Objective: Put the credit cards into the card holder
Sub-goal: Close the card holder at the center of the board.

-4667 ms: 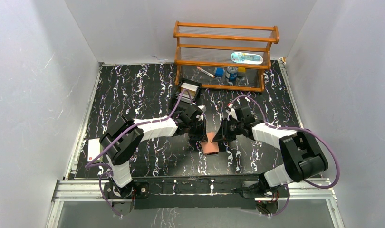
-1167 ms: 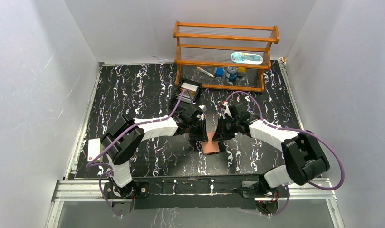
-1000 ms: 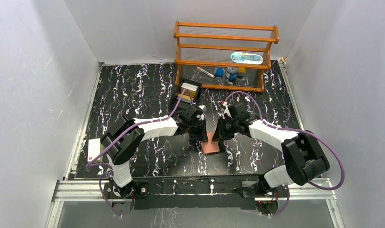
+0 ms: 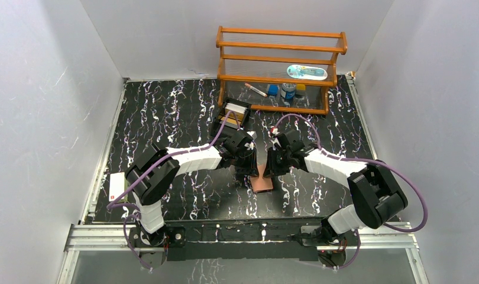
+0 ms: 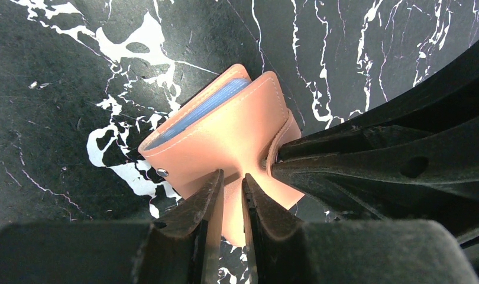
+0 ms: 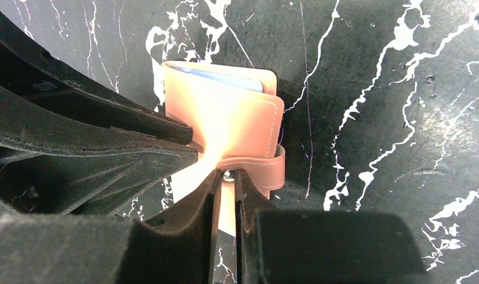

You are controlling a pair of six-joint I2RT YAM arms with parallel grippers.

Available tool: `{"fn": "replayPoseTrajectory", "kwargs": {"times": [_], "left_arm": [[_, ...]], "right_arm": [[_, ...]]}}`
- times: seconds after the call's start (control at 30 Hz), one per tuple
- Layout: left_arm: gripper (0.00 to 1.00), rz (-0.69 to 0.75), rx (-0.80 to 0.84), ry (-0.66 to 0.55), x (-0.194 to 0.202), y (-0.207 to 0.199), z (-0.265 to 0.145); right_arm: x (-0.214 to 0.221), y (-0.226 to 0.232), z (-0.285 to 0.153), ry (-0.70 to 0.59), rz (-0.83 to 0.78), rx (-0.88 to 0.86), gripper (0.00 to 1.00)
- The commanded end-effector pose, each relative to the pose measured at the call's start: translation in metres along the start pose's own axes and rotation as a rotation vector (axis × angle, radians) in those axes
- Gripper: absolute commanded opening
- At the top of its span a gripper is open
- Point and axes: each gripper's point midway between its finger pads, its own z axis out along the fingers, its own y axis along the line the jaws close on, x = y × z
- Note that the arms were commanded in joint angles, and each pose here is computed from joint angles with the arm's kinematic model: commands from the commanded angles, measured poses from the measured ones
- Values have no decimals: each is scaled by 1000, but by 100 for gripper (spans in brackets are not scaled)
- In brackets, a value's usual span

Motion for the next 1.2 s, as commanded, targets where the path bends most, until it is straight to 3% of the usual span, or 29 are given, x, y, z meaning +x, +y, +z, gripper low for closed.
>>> {"fn": "replayPoseTrajectory", "kwargs": {"times": [0.0, 0.57, 1.17], "left_arm": [[18, -3, -84, 54, 19, 23, 11], [18, -19, -86, 50, 19, 24, 12], [17, -61, -81, 17, 19, 24, 3]], "right_arm": [[-3, 11, 4, 5, -37, -4, 21], [10, 13, 9, 65, -101, 84, 19], [36, -24, 29, 142, -107, 311, 14]]}}
